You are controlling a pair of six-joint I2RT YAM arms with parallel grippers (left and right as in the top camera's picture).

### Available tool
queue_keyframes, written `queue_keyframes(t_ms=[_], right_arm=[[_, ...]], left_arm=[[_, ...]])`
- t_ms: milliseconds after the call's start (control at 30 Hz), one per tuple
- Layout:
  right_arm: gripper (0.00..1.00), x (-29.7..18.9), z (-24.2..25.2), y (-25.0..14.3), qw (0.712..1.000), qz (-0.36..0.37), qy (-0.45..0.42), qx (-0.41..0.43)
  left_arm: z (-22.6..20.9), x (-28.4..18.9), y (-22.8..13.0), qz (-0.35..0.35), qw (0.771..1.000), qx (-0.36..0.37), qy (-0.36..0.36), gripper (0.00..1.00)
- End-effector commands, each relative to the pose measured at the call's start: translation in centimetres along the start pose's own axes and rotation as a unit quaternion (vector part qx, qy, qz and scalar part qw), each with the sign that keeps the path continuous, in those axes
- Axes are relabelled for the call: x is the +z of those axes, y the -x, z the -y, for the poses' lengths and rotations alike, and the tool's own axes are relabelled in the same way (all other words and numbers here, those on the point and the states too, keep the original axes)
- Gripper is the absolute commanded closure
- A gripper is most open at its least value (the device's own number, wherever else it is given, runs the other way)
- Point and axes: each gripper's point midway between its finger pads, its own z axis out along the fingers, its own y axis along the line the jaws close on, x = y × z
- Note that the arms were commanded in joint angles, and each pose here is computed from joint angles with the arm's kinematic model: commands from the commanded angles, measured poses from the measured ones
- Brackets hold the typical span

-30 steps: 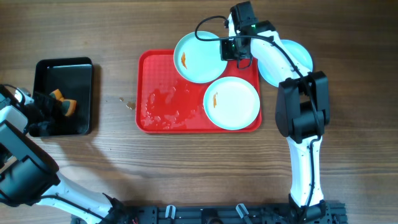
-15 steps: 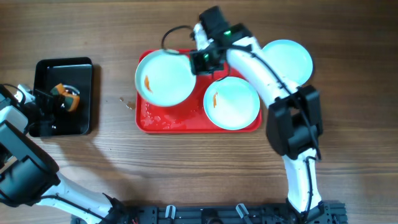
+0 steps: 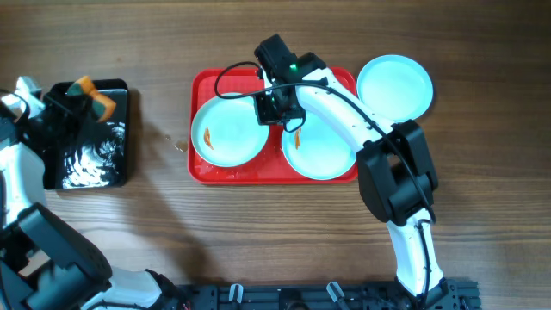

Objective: Clean dirty plates on tray and stack at the side
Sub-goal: 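Dip the sponge in the soapy black tray with the left gripper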

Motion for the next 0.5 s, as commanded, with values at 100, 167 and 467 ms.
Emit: queue_keyframes(t_ms=[100, 167, 467], right_arm=[[0.96, 0.4, 2.2, 0.0, 0.998, 0.014, -0.049, 0.022], [0.96, 0.4, 2.2, -0.1, 0.998, 0.014, -0.049, 0.021], [0.96, 0.4, 2.1, 0.1, 0.999, 0.017, -0.048, 0.005]], left_arm=[[1.3, 0.5, -1.0, 0.003, 0.998, 0.048, 0.034, 0.96], [-2.8, -0.4, 0.3, 0.044, 0.987, 0.038, 0.152, 0.96], [-2.5, -1.1, 1.5, 0.073, 0.984, 0.044, 0.159, 0.96]])
